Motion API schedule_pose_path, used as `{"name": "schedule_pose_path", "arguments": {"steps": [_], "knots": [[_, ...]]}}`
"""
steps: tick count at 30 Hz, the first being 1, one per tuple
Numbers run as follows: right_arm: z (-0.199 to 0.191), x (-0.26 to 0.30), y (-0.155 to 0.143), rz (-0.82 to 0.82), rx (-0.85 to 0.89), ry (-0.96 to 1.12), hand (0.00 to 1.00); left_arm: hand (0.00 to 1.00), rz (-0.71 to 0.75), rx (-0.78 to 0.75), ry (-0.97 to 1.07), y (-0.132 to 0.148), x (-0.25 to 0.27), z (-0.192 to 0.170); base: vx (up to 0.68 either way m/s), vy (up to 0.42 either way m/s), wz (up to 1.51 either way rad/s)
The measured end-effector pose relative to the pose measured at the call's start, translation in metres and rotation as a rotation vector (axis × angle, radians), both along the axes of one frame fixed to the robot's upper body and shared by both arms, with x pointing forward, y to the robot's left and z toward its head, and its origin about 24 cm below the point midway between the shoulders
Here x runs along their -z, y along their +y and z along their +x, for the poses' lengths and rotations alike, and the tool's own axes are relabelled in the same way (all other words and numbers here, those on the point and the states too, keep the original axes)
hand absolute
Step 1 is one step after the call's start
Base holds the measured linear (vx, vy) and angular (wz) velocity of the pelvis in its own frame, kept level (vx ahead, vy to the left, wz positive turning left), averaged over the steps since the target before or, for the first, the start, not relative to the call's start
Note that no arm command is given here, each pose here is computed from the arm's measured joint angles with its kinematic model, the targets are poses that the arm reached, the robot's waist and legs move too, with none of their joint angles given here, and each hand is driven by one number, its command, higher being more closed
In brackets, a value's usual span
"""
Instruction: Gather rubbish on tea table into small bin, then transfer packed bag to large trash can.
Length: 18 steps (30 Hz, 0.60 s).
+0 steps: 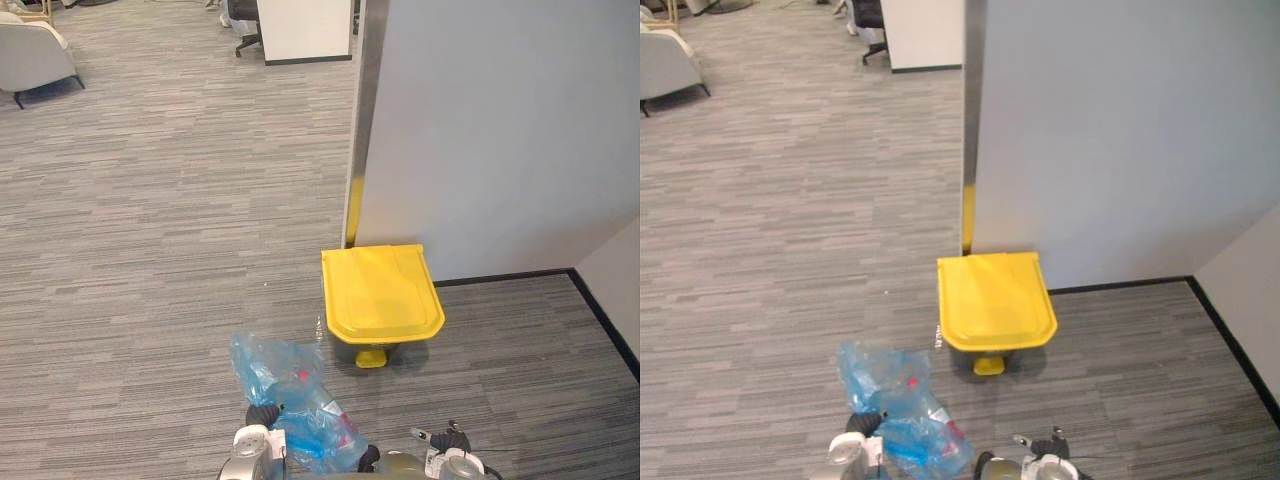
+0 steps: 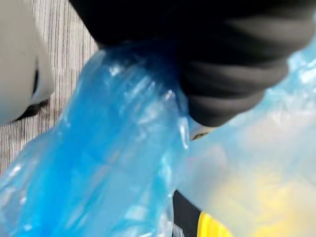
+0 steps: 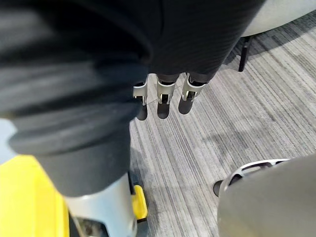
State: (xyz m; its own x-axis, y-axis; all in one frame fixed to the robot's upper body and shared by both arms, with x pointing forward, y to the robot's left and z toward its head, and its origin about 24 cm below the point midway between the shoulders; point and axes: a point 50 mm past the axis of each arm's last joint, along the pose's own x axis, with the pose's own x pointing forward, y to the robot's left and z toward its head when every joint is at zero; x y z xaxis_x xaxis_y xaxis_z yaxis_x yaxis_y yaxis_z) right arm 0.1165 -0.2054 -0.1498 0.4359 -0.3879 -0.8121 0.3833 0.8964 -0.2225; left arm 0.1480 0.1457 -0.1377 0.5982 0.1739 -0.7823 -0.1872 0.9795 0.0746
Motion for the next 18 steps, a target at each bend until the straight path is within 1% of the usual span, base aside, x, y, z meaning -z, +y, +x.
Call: {"name": "schedule_pose_path", "arguments": {"steps": [4,8,10,13,18], "knots": [[-0.004,0.002,0.006,0.022,0.01,0.008,0.0,1.0,0.028,0.0,0.032,0.01,0.004,-0.007,0.04,0.162,-0.32],[-0.009,0.004,0.005,0.026,0.028,0.022,0.0,1.0,0.061,0.006,0.056,0.02,0.006,-0.011,0.01,0.105,-0.12],[-0.01,0.004,0.001,0.02,0.04,0.029,0.0,1.0,0.08,0.015,0.079,0.025,0.009,-0.016,0.0,0.034,-0.07],[-0.013,0.005,-0.007,0.005,0.038,0.051,0.0,1.0,0.079,0.014,0.106,0.025,0.012,-0.024,-0.01,-0.019,-0.07],[-0.01,0.006,-0.009,0.003,0.033,0.063,0.0,1.0,0.087,0.011,0.132,0.029,0.015,-0.032,-0.04,-0.033,-0.17]]}}
